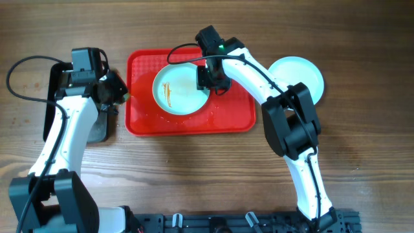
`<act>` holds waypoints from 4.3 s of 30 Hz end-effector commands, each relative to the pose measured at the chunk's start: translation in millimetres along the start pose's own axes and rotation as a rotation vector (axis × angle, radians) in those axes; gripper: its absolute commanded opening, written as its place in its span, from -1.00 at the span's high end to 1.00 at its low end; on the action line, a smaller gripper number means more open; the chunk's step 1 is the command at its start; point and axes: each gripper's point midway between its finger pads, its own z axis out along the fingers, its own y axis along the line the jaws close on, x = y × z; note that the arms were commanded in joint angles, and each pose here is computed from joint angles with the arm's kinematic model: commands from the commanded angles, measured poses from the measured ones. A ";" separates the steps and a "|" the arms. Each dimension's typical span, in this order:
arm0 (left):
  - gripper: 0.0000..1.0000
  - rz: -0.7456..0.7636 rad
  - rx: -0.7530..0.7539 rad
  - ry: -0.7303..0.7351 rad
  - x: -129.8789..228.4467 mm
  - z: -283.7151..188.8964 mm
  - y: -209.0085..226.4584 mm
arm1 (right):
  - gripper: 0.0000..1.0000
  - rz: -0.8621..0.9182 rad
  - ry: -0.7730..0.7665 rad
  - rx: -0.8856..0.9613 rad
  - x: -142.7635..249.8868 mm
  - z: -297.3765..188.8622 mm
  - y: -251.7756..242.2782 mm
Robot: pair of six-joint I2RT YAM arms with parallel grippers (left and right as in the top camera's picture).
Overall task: Clean dirty plates on tray and stack at the side
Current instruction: 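Grasp the last plate rim on the red tray with the right gripper, then scrub the tilted last plate with the sponge in the left gripper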
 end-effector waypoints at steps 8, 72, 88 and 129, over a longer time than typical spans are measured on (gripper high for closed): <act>0.92 0.102 0.177 -0.014 -7.5 -2.0 -33.7 | 0.86 -0.016 0.012 -0.013 1.5 11.1 0.3; 0.92 0.354 0.078 -0.047 44.3 120.8 -101.5 | 0.91 -0.008 0.085 -0.077 17.8 17.8 8.0; 0.92 0.367 0.086 0.154 88.3 118.6 -89.2 | 0.91 -0.009 0.078 -0.080 16.2 17.9 8.7; 0.92 0.019 0.353 0.512 61.9 51.2 -103.5 | 0.91 -0.014 0.062 -0.111 11.6 17.5 14.9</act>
